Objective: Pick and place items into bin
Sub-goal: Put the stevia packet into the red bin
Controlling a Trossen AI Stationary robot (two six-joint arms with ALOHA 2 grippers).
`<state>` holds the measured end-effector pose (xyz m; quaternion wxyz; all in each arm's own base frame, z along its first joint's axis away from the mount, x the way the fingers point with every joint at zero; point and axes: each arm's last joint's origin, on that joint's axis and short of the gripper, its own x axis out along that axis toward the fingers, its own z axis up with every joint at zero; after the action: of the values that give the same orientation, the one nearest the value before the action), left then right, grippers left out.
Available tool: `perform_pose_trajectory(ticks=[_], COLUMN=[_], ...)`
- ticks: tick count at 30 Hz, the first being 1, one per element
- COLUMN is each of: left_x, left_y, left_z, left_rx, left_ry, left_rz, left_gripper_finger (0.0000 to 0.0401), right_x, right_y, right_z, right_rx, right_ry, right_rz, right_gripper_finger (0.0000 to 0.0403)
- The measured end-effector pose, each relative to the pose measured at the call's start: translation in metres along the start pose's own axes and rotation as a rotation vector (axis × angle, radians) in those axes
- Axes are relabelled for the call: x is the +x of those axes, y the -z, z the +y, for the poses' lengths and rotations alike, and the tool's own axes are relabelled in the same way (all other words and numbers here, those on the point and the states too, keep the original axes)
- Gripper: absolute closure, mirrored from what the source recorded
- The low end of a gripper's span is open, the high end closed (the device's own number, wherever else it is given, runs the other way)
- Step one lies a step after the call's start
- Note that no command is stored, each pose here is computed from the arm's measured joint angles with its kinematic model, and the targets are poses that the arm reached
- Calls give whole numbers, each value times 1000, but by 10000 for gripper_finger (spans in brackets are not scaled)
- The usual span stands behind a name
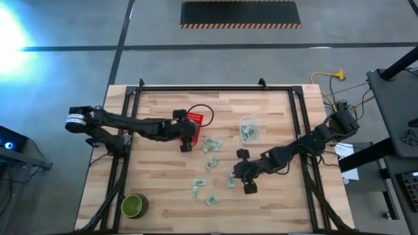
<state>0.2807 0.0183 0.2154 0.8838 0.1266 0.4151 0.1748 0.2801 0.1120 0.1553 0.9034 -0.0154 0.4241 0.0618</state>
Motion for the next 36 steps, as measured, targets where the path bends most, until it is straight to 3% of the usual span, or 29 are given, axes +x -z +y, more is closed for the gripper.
perform_pose_trajectory(ticks=[5, 8, 22, 27, 36], left_x=[-9, -15, -43, -29, 2], left_y=[-3, -4, -9, -2, 7], left_z=[-18, -30, -96, -119, -143], left_rx=[6, 11, 94, 122, 65], left_ry=[254, 320, 482, 463, 505], left_rz=[-46, -57, -202, -162, -63], left_gripper_finger=[246, 246, 246, 246, 246], right_x=[0, 0, 0, 0, 0], right_y=[0, 0, 0, -1, -2], right_z=[0, 0, 0, 0, 0], right_rx=[1, 2, 5, 7, 12], right_ry=[4, 4, 4, 3, -1], right_rz=[0, 0, -7, -15, -29], right_gripper_finger=[343, 344, 346, 346, 346])
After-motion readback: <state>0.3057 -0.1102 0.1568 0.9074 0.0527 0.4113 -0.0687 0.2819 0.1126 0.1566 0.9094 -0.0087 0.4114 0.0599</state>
